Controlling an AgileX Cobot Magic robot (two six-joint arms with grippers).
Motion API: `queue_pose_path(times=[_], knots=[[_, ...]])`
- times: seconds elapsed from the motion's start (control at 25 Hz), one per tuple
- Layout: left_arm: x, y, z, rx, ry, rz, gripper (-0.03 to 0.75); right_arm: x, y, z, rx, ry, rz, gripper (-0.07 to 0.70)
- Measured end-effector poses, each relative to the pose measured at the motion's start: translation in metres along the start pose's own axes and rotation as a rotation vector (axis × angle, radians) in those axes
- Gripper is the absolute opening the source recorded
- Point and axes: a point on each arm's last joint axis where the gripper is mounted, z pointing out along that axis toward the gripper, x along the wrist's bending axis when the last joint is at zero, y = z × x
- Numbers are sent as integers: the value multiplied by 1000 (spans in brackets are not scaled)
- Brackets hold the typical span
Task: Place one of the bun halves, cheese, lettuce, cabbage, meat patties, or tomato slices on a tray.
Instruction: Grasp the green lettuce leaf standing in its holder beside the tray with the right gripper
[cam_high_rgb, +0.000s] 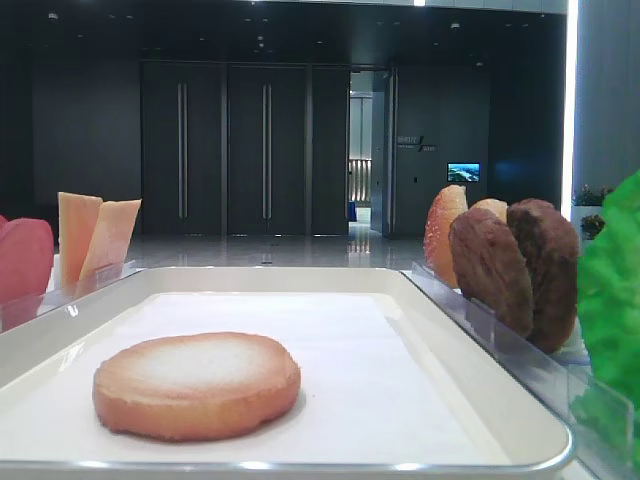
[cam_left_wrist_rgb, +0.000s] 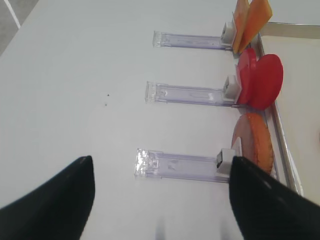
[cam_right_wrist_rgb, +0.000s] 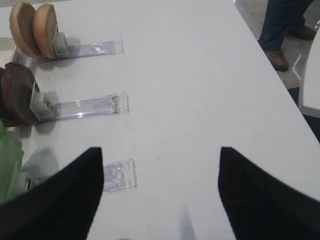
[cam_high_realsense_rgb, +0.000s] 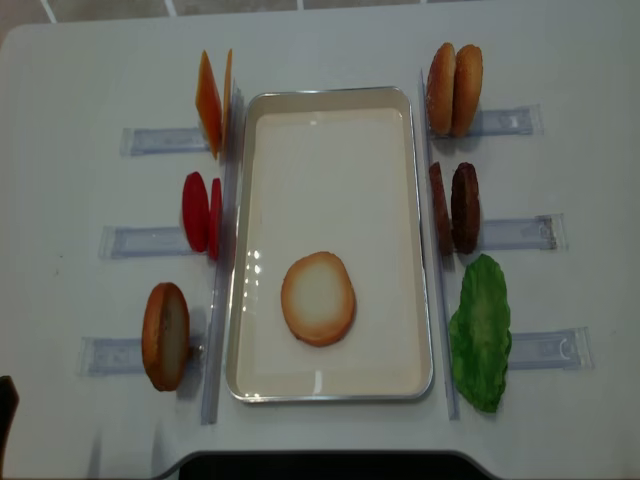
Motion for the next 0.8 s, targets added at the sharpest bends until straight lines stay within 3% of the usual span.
queue_pose_path(times=[0.64,0.8], knots=[[0,0,0,0,0,1,643,0,0,0,2,2,-7,465],[0,0,0,0,0,1,643,2,10,16,121,32,-5,465]])
